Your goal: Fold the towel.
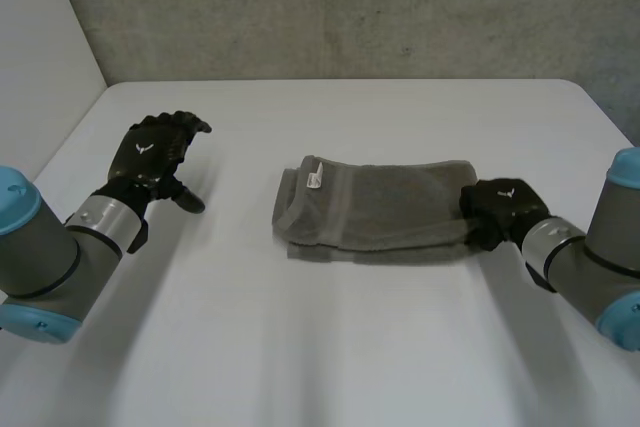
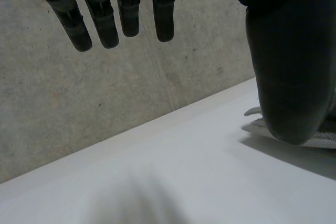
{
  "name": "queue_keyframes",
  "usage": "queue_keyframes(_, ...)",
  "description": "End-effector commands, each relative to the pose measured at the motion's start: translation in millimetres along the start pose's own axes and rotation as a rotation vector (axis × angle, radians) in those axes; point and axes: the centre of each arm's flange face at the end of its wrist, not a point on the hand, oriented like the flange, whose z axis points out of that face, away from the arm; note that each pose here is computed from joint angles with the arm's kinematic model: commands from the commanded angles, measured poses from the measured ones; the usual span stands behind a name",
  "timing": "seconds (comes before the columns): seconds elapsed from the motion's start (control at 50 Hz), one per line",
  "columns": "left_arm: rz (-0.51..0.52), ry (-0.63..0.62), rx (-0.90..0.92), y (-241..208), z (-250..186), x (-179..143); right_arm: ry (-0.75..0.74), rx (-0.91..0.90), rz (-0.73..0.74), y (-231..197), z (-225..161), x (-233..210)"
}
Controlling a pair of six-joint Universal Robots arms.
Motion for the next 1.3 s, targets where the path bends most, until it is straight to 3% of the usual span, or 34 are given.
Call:
queue_keyframes(0.02, 0.007, 0.022, 0.038, -17.0, -0.9, 8.8, 0.024, 0.172, -0.076, -59.5, -0.3, 8.4)
queue_keyframes(0.14, 0.011, 0.04, 0.067, -28.1, -2.1, 16.9, -0.101, 0.285, -0.139, -106.0, -5.0, -40.6)
queue_keyframes(0.18, 0.015, 0.046, 0.082, -34.5, -5.0, 19.9, -0.211, 0.314, -0.17, -120.1, -4.6, -86.7)
queue_keyframes(0.34, 0.022, 0.047, 0.078, -35.3, -12.3, 21.3, -0.429, 0.27, -0.218, -102.8, 2.8, -186.8)
queue_keyframes(0.44, 0.023, 0.041, 0.081, -36.6, -12.7, 18.7, -0.451, 0.224, -0.23, -78.3, 12.4, -210.5)
queue_keyframes(0.58, 0.026, 0.031, 0.099, -41.7, -8.9, 14.9, -0.391, 0.211, -0.223, -78.0, 13.7, -208.2)
queue_keyframes(0.74, 0.033, 0.04, 0.158, -59.5, 3.0, 16.6, -0.282, 0.256, -0.199, -115.6, -13.1, -179.4)
queue_keyframes(0.9, -0.034, 0.126, 0.158, -67.5, 11.6, 46.2, -0.187, 0.232, -0.096, -125.9, -25.0, -126.5)
queue_keyframes(1.04, -0.184, 0.222, 0.007, -32.6, 18.6, 84.0, -0.148, 0.152, 0.017, -104.8, -9.9, -102.0)
queue_keyframes(1.16, -0.21, 0.25, -0.127, 14.1, 17.7, 101.2, -0.157, 0.064, 0.059, -72.2, 8.6, -104.6)
queue_keyframes(1.3, -0.222, 0.222, -0.197, 42.4, 20.2, 99.7, -0.167, 0.007, 0.068, -41.4, 25.4, -111.3)
